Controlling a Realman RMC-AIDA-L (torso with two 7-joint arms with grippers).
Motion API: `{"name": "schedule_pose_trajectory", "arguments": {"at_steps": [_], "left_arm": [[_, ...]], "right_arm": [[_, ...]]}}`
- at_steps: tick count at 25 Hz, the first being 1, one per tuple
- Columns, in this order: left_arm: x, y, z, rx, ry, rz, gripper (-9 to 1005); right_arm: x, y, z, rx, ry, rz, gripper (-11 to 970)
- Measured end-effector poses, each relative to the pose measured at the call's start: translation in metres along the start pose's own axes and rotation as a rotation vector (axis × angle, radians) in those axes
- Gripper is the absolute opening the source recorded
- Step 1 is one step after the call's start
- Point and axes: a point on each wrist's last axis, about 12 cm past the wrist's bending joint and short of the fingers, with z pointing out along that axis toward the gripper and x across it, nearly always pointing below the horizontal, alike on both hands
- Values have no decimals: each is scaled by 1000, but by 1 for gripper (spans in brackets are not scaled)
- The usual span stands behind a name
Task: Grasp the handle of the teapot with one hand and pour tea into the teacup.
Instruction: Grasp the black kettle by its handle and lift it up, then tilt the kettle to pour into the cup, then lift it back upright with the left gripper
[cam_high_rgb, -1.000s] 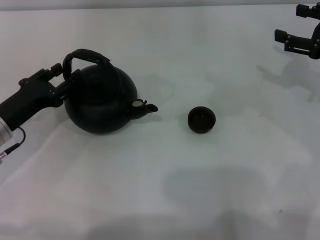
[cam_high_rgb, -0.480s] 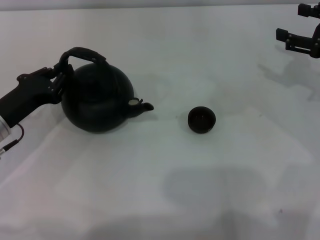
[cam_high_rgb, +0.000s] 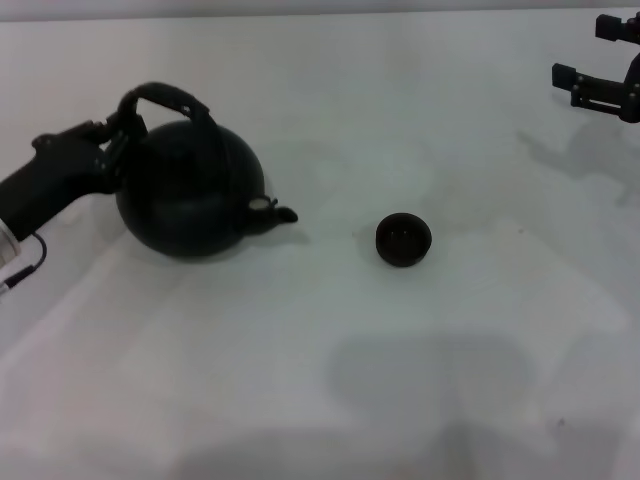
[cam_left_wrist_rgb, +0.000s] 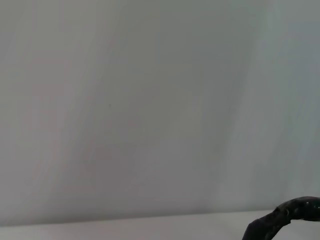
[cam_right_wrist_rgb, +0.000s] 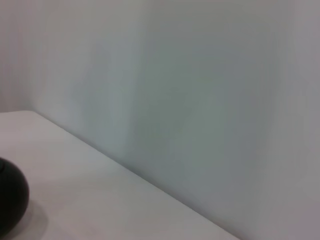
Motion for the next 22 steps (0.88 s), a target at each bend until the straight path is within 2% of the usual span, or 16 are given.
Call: {"name": "schedule_pose_trajectory", "arguments": {"at_steps": [4,14,22], "left_arm": [[-18,4,6,23,10,19,167],[-75,11,32,37,147,88,165],[-112,-2,59,23,270,225,164]], "right_arm": [[3,1,0,-1,0,0,828],[6,4,1,-1,-26,5,829],[9,8,-1,-5,-63,11,829]]}}
